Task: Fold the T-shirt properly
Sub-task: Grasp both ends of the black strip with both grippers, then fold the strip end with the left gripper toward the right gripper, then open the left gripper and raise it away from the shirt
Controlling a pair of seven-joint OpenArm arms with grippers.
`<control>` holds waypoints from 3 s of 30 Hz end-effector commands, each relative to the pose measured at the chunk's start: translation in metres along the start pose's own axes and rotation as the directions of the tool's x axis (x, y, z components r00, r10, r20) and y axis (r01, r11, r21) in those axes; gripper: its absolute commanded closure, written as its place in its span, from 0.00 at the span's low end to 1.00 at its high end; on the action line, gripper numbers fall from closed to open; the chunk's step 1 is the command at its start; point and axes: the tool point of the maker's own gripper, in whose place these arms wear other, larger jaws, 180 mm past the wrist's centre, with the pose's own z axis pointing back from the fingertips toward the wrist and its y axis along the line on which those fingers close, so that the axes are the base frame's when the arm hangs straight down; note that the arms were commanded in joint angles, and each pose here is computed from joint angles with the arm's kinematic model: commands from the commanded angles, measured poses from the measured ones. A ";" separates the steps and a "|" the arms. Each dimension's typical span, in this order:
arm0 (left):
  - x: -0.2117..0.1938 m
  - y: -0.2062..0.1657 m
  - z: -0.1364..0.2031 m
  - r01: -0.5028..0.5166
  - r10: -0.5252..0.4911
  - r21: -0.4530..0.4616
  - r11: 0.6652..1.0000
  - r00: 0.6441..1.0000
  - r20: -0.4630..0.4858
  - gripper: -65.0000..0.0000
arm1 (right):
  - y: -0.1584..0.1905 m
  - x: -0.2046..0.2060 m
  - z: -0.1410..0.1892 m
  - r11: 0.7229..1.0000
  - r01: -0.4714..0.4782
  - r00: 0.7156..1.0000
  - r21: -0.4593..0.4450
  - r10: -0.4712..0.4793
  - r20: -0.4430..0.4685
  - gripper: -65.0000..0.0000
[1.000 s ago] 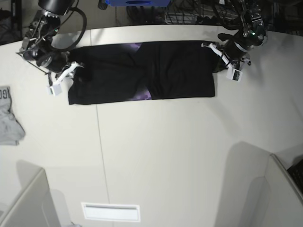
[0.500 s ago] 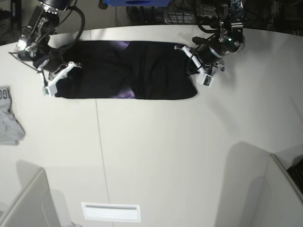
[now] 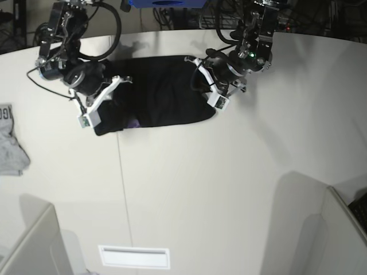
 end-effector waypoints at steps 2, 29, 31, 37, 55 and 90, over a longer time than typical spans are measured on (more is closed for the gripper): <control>-0.004 0.000 0.001 0.011 -0.011 0.009 1.000 1.000 -0.026 1.00 | 0.014 0.014 0.000 0.999 0.013 0.998 0.037 -0.016 0.062 1.00; -0.007 0.008 0.004 0.010 -0.010 0.029 1.000 0.999 -0.033 1.00 | 0.094 0.015 -0.009 0.949 0.078 0.983 0.305 -0.123 0.133 1.00; -0.007 0.008 0.003 0.013 -0.012 0.030 0.999 0.999 -0.035 1.00 | 0.095 0.014 -0.010 0.950 0.062 0.986 0.307 -0.106 0.129 1.00; -0.005 0.004 0.002 0.018 -0.017 0.022 1.000 0.999 -0.031 1.00 | 0.111 0.016 -0.014 0.939 -0.010 0.992 0.343 -0.033 0.119 1.00; 0.004 -0.012 -0.009 0.052 -0.053 -0.026 0.998 0.998 -0.029 1.00 | 0.101 0.005 -0.032 0.941 0.036 0.997 0.338 -0.058 0.056 1.00; -0.056 0.183 0.205 -0.029 0.041 0.536 0.844 0.999 -0.011 1.00 | 0.104 0.012 -0.033 0.938 0.019 0.997 0.346 -0.045 0.066 1.00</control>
